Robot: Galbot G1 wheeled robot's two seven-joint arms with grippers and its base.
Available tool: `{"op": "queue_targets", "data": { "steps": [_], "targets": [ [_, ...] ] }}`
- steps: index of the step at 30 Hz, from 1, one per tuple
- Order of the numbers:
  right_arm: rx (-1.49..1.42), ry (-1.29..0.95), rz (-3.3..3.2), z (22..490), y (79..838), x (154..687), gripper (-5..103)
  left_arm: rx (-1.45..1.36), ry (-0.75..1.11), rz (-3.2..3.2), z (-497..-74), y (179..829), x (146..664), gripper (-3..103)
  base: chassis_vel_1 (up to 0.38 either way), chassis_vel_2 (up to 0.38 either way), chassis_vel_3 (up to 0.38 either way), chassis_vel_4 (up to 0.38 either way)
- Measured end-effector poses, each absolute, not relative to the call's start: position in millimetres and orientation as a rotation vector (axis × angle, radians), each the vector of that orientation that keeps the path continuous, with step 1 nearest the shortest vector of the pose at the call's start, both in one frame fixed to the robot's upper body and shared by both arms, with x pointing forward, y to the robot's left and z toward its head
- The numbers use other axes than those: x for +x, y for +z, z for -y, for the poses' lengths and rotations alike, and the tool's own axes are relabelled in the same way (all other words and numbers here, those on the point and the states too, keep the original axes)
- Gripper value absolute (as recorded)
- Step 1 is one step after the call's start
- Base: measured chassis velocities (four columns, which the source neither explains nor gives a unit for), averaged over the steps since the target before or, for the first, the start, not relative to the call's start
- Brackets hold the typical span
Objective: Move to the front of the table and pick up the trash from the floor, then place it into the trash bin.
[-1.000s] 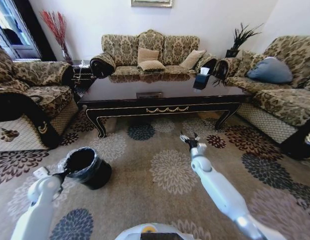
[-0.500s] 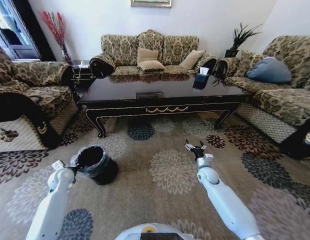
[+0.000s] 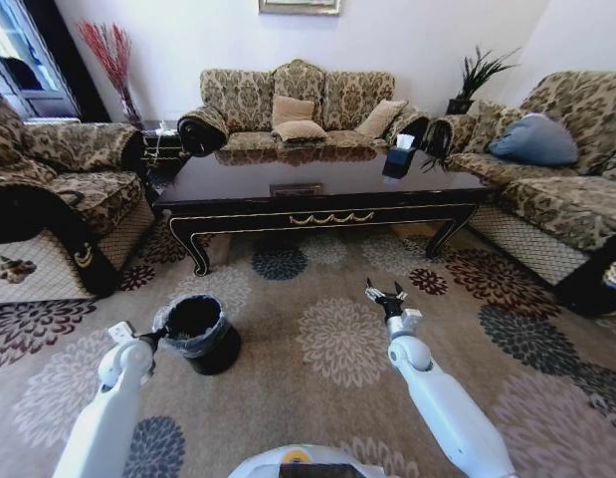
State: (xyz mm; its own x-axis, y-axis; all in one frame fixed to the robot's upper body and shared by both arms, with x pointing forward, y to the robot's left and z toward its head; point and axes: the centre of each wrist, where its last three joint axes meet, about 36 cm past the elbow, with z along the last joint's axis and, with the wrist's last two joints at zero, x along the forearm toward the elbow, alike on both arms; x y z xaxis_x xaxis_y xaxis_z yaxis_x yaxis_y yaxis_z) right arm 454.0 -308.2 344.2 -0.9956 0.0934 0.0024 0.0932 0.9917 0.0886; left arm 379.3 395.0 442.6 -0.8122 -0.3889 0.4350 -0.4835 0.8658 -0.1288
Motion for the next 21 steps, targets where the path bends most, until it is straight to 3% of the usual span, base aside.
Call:
{"op": "queue_targets", "data": {
  "steps": [1,4,6,10,11,13,16,17,19,21],
  "targets": [
    [0.147,0.139,-3.133,308,344,454,100,0.645,0.328,2.638,-395,443,379,42,0.000,0.000,0.000,0.000],
    [0.153,0.122,-3.095,317,353,445,100,0.657,0.241,2.850,-389,476,347,58,0.000,0.000,0.000,0.000],
    [0.157,0.120,-3.084,320,357,441,100,0.656,0.218,2.893,-387,486,341,58,0.000,0.000,0.000,0.000],
    [0.133,0.102,-3.031,326,381,422,100,0.590,0.075,3.001,-374,522,302,80,0.000,0.000,0.000,0.000],
    [0.133,0.102,-3.031,326,381,422,100,0.590,0.075,3.001,-374,522,302,80,0.000,0.000,0.000,0.000],
    [0.097,0.066,-3.008,326,394,403,100,0.513,-0.067,3.035,-361,524,280,90,0.000,0.000,0.000,0.000],
    [0.056,-0.006,-2.982,325,410,376,100,0.425,-0.303,3.080,-347,511,257,99,0.000,0.000,0.000,0.000],
    [0.056,-0.006,-2.982,325,410,376,100,0.425,-0.303,3.080,-347,511,257,99,0.000,0.000,0.000,0.000],
    [0.015,-0.036,-2.960,319,429,348,100,0.343,-0.492,3.140,-336,497,236,100,0.000,0.000,0.000,0.000],
    [0.005,-0.036,-2.956,317,434,342,100,0.327,-0.514,3.153,-333,493,231,100,0.000,0.000,0.000,0.000]
  ]
}}
